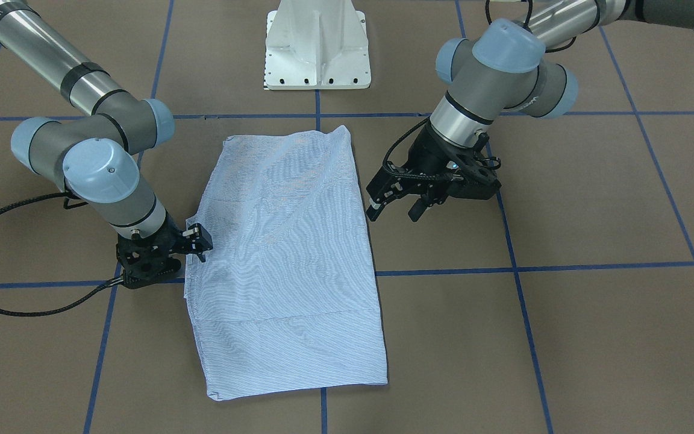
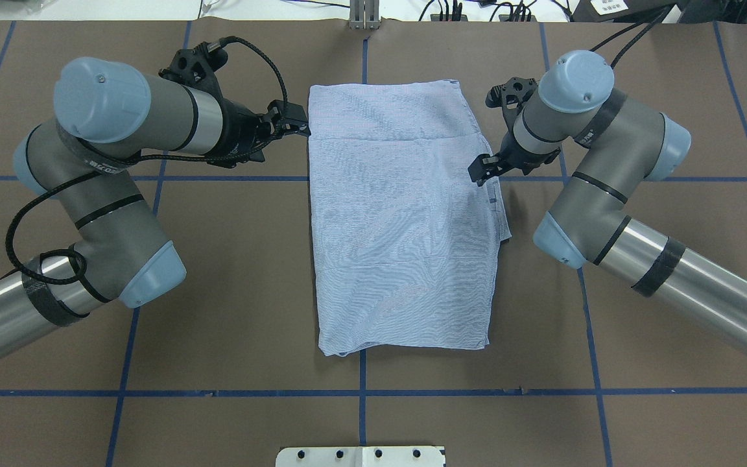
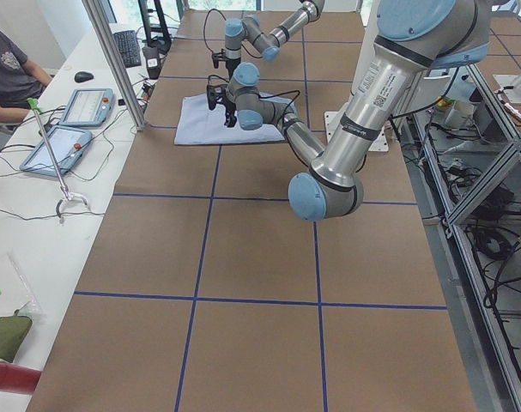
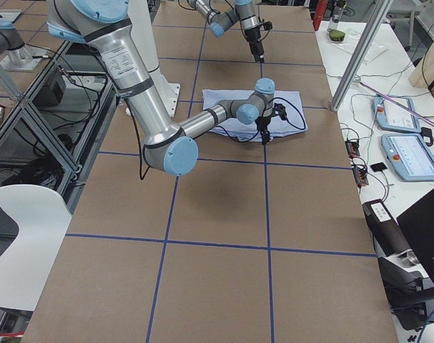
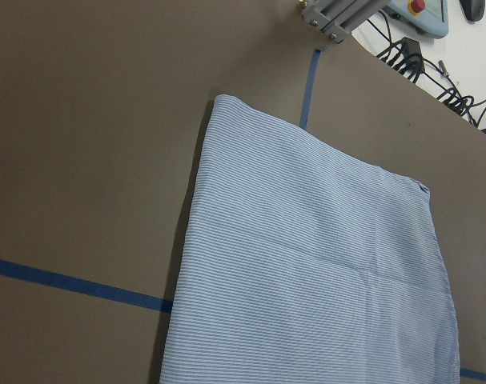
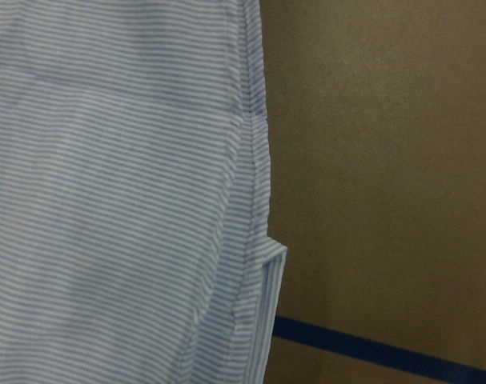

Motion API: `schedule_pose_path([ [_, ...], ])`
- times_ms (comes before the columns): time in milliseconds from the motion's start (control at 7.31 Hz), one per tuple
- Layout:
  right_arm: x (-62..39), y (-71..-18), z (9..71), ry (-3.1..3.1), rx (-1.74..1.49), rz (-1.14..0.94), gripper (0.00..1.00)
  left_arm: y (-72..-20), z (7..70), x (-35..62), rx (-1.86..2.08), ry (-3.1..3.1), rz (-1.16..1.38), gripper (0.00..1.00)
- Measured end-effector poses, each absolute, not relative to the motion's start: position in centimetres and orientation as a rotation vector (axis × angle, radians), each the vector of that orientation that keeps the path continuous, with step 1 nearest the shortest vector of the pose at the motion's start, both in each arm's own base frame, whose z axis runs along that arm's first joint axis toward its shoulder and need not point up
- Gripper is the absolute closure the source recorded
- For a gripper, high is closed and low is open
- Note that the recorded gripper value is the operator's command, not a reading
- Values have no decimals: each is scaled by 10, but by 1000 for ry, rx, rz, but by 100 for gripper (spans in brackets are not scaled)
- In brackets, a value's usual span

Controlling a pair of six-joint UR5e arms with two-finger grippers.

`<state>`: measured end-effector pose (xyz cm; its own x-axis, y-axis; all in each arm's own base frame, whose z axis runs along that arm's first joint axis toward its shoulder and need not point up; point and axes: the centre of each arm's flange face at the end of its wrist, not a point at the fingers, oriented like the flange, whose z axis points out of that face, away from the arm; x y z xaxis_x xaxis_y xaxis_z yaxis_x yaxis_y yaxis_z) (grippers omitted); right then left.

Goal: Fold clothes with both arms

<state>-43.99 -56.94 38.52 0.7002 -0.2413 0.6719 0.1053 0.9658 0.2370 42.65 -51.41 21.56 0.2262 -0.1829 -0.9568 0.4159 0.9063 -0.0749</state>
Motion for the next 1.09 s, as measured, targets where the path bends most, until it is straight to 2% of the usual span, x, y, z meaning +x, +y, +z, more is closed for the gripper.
schedule_pose_path([
  [1095, -438, -565, 402, -741, 149, -185, 0, -512, 217, 430, 209, 1278, -412, 1],
])
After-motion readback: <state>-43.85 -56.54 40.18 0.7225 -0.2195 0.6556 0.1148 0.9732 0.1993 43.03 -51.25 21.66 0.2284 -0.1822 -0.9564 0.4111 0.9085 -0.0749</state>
